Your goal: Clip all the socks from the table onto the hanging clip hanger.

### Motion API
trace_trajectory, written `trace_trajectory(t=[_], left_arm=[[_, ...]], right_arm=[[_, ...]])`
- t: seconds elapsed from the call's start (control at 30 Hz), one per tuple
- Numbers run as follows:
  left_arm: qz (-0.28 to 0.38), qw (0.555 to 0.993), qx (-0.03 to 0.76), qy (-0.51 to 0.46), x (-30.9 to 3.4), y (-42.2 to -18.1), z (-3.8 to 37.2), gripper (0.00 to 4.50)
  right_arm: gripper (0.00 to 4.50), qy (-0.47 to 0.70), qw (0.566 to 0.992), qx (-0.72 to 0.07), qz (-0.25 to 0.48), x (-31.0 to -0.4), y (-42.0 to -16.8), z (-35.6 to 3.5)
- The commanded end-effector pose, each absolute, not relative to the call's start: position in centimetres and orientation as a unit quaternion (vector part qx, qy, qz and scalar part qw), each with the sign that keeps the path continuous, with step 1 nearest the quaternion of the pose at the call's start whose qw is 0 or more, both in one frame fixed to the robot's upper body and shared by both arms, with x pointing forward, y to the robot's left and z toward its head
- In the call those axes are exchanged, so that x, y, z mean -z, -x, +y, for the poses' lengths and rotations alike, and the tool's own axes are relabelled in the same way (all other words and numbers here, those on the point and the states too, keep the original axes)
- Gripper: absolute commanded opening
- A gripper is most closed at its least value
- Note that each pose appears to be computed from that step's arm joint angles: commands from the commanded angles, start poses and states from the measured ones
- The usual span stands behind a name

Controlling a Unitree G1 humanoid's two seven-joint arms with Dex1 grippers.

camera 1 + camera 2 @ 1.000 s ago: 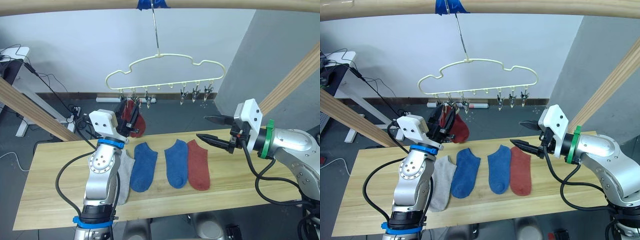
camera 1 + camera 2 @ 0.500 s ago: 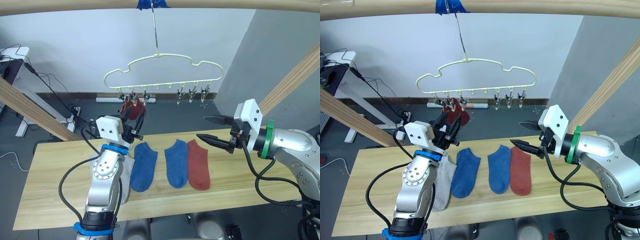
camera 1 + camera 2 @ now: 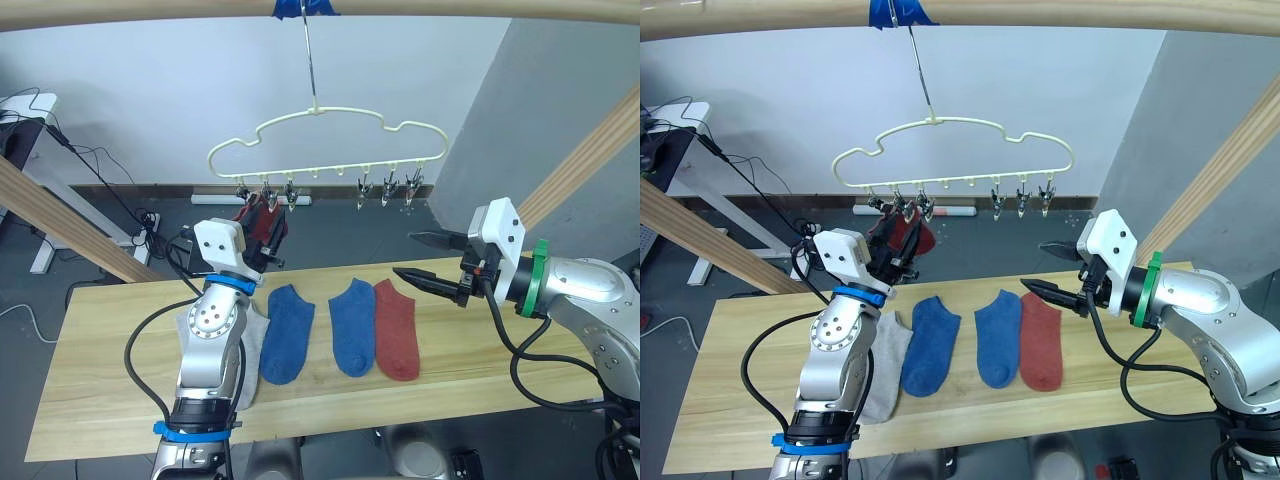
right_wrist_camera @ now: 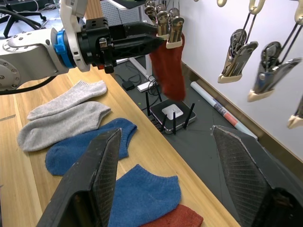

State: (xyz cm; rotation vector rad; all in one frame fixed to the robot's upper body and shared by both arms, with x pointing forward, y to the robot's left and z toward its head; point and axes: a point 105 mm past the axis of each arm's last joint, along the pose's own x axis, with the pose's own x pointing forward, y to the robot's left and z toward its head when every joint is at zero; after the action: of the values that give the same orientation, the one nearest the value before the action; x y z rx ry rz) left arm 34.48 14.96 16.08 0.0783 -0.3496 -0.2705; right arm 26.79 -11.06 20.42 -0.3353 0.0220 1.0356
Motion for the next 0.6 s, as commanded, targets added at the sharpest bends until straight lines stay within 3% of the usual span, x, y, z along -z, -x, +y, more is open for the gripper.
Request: trace_trajectory(t=[0.03,0.6], left_arm=[[-0.209,0.968,0.134,-0.041,-17.8,-34.5,15.2,1.99],[-0.243,0.962,0.119,-0.033,-20.1,-33.7,15.0,1.99]], right_arm=[[3.21,0.171,0.853,-0.492,-0.013,-21.4,-26.3,-11.0],[3.21,0.170,0.853,-0.494,-0.011,-21.3,-26.3,-11.0]])
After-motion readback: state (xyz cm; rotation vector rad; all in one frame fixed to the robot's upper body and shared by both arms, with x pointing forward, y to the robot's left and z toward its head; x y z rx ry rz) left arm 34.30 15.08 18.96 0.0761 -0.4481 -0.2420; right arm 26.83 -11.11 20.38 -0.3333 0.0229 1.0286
